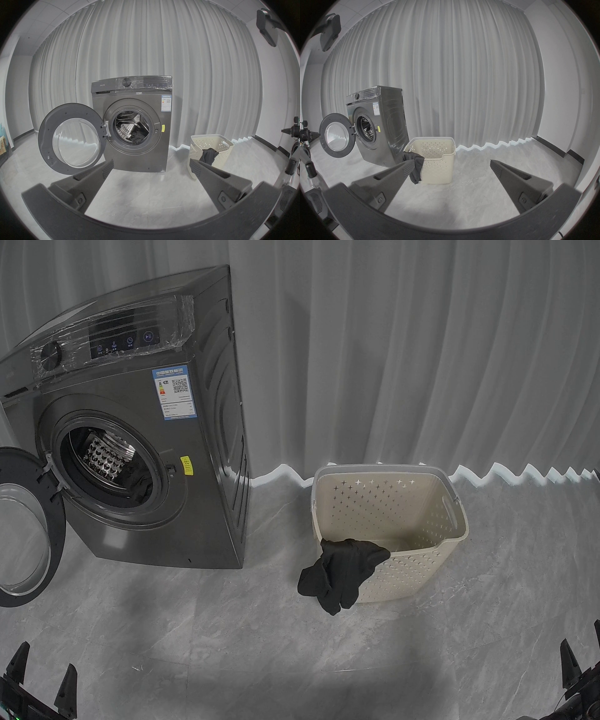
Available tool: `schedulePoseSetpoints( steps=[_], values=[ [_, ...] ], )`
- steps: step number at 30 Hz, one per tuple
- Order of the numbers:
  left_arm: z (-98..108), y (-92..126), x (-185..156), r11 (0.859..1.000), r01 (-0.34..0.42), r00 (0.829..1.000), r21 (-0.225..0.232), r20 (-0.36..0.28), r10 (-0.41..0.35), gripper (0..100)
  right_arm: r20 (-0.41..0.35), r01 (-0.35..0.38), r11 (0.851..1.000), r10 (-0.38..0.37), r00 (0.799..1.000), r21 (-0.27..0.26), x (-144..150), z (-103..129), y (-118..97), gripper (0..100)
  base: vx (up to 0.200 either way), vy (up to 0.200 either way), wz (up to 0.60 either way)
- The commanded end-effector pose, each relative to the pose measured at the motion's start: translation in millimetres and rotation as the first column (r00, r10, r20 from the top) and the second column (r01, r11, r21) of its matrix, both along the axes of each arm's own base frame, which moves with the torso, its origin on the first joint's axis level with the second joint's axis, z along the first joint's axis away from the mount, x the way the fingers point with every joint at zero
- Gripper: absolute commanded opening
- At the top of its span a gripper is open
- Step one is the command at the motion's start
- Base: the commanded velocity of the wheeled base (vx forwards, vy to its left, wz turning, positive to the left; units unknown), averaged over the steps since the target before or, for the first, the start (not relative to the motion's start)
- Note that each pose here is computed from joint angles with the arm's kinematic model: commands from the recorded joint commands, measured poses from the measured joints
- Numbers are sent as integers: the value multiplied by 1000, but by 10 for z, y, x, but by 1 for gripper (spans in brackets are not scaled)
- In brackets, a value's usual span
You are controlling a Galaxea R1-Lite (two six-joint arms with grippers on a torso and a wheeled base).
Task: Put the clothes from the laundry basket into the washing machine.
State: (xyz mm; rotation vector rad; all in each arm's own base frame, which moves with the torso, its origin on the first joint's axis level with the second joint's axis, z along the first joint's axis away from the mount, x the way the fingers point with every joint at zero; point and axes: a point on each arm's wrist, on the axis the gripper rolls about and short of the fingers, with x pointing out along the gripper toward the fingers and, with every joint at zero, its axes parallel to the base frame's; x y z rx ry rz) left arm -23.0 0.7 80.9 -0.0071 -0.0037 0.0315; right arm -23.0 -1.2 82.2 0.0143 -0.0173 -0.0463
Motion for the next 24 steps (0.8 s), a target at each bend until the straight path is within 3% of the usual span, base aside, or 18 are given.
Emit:
schedulePoseSetpoints(
  steps=[1,4,7,8,9,11,12,15,18,21,23,24],
  values=[
    [-52,0,1,1000,1,1000,-1,-2,-1,100,-3,1,1000,-1,1000,5,1,-53,0,100,0,0,0],
    [-52,-1,1,1000,4,1000,1,-2,-4,100,34,-28,1000,28,999,0,-5,-2,7,100,200,0,0],
    [-52,-1,1,1000,5,1000,1,-2,-5,100,177,-67,998,68,982,-11,-129,349,15,100,200,0,0],
    [-52,-1,1,1000,5,1000,1,-2,-5,100,177,-67,998,68,982,-11,-129,349,15,100,200,0,0],
    [-52,-2,1,1000,7,1000,1,-2,-7,100,169,-97,995,98,981,-16,-169,459,20,100,200,0,0],
    [-52,-2,1,1000,7,1000,1,-2,-7,100,59,-150,989,150,987,-9,-83,500,30,100,200,0,0],
    [-52,-2,1,1000,7,1000,1,-2,-7,100,-12,-198,980,199,980,4,-6,514,38,100,200,0,0],
    [-52,-2,1,1000,7,1000,1,-2,-7,100,-162,-301,952,306,938,56,204,548,59,100,67,0,0],
    [-52,-2,1,1000,7,1000,1,-2,-7,100,-323,-410,902,431,842,136,574,653,113,100,0,0,0],
    [-52,-2,1,1000,7,1000,1,-2,-7,100,-387,-459,873,486,784,167,950,722,186,100,0,0,0],
    [-52,-2,1,1000,7,1000,1,-2,-7,100,-395,-478,861,506,767,175,1094,732,230,100,0,0,0],
    [-52,-2,1,1000,7,1000,1,-2,-7,100,-400,-499,847,527,750,181,1263,728,294,100,0,0,0]
  ],
)
